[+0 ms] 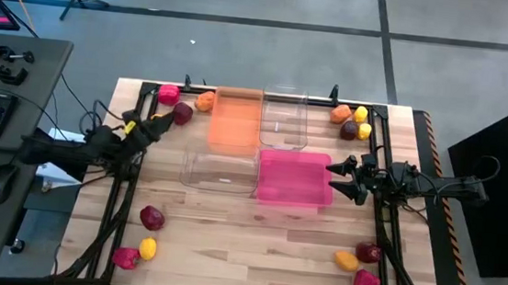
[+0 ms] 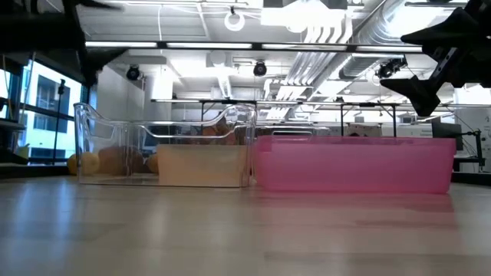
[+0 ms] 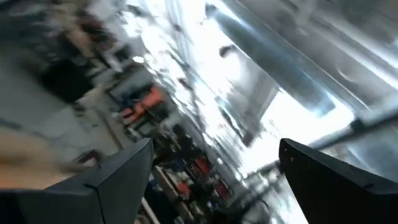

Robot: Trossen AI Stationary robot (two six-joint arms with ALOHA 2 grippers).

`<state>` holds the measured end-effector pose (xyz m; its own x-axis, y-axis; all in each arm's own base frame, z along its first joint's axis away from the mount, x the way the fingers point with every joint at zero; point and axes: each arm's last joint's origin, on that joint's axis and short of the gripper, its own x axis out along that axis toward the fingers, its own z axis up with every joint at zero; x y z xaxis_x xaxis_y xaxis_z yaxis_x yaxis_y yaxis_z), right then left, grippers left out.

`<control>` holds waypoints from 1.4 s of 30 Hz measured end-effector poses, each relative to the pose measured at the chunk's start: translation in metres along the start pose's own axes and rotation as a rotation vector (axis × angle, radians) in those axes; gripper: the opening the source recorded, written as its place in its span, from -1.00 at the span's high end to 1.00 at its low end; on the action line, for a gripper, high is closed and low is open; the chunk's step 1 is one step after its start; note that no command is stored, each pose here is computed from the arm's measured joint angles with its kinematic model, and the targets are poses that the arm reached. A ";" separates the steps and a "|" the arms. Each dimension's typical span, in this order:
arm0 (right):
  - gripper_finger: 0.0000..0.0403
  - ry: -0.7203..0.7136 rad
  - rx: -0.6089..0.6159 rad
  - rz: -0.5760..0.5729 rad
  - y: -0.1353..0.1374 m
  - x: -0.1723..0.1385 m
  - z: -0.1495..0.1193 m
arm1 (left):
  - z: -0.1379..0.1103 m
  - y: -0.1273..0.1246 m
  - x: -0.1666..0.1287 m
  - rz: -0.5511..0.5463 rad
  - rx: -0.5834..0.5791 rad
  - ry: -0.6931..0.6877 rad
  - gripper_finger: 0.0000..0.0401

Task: Sort produce into baskets
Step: Put the red apple into the orange bin

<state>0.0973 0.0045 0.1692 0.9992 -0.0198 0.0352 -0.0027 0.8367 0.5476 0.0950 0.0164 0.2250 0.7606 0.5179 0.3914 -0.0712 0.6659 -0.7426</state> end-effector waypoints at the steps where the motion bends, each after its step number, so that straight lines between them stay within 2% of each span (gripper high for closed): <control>1: -0.74 0.000 0.000 0.000 0.000 0.000 0.000 | 0.002 -0.009 0.007 -0.026 0.044 0.030 -0.67; 4: -0.74 0.001 0.000 0.000 0.000 0.000 0.000 | 0.004 -0.035 0.036 -0.013 0.212 0.155 -0.67; 6: -0.74 0.001 0.000 0.000 0.000 0.000 0.000 | 0.004 -0.053 0.060 0.078 0.358 0.295 -0.67; 8: -0.74 0.001 0.000 0.000 0.000 0.000 0.000 | 0.004 -0.066 0.081 0.272 0.470 0.459 -0.67; 11: -0.74 0.001 0.000 0.000 0.000 0.000 0.000 | 0.010 -0.078 0.102 0.642 0.588 0.662 -0.67; 14: -0.74 0.001 0.000 0.000 0.000 0.000 0.000 | 0.021 -0.082 0.114 0.976 0.677 0.793 -0.67; 17: -0.74 0.001 0.000 0.000 0.000 0.000 0.000 | 0.031 -0.071 0.126 1.255 0.700 0.871 -0.67; 20: -0.74 0.000 0.000 0.000 0.000 0.000 0.000 | 0.038 -0.039 0.133 1.466 0.657 1.013 -0.67; 22: -0.74 0.000 0.000 0.000 0.000 0.000 0.000 | 0.039 -0.014 0.138 1.510 0.629 1.101 -0.67; 28: -0.74 0.001 0.000 0.000 0.000 0.000 0.000 | 0.046 0.052 0.157 1.448 0.621 1.238 -0.67; 34: -0.74 0.000 0.000 -0.001 0.000 0.000 0.000 | 0.051 0.091 0.160 1.515 0.628 1.364 -0.67; 38: -0.74 0.001 0.000 0.000 0.000 0.000 0.000 | 0.049 0.115 0.166 1.451 0.649 1.445 -0.67; 42: -0.74 0.000 0.000 0.000 0.000 0.000 0.000 | 0.048 0.134 0.168 1.420 0.593 1.474 -0.67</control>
<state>0.0973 0.0045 0.1692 0.9992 -0.0199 0.0347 -0.0024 0.8367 0.5476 0.1823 0.2191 0.2174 -0.1805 0.1964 -0.9638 -0.8269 0.5004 0.2568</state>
